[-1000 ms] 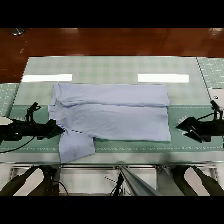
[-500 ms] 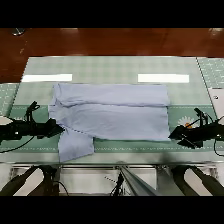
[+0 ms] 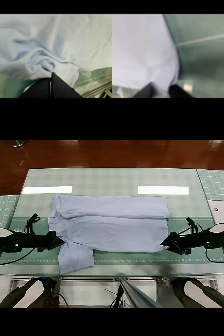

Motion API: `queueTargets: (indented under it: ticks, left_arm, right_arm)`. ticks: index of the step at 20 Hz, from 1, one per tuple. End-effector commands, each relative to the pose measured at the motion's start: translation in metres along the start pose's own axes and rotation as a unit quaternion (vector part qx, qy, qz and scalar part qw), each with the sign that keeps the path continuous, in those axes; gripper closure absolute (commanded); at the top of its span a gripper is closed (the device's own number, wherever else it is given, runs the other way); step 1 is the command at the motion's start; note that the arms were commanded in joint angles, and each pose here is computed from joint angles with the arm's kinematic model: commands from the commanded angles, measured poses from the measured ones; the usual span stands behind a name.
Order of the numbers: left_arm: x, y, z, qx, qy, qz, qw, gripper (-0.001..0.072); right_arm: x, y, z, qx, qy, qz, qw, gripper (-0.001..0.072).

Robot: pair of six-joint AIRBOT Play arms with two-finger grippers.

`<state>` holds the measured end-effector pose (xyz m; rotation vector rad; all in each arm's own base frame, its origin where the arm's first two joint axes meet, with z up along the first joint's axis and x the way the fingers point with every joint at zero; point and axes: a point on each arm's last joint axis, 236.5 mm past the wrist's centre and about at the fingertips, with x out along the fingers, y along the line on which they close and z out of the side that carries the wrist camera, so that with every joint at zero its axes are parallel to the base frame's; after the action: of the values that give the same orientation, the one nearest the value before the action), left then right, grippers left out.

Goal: Fold the shirts.

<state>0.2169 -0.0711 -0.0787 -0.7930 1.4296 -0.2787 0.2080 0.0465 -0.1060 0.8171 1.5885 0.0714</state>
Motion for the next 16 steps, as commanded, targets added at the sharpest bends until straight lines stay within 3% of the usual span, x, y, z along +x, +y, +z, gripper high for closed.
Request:
queueTargets:
  ticks: [1,5,9,16]
  left_arm:
    - [0.0,-0.001,-0.001,0.001,0.001,-0.001,1.0,0.0682]
    - [-0.021,-0.021,0.021,0.03,-0.016,-0.012,0.999,0.0682]
    - [-0.059,-0.056,0.071,0.057,-0.07,-0.023,0.996,0.0682]
    - [-0.055,-0.072,0.157,0.049,-0.054,-0.028,0.997,0.0681]
  right_arm:
    - [0.001,0.03,0.007,-0.037,-0.013,0.066,0.997,0.0688]
    - [-0.017,0.043,0.016,-0.079,-0.016,0.069,0.994,0.069]
    - [-0.062,0.071,0.075,-0.116,-0.102,0.065,0.986,0.069]
    - [-0.077,0.117,0.16,-0.132,-0.137,0.105,0.976,0.069]
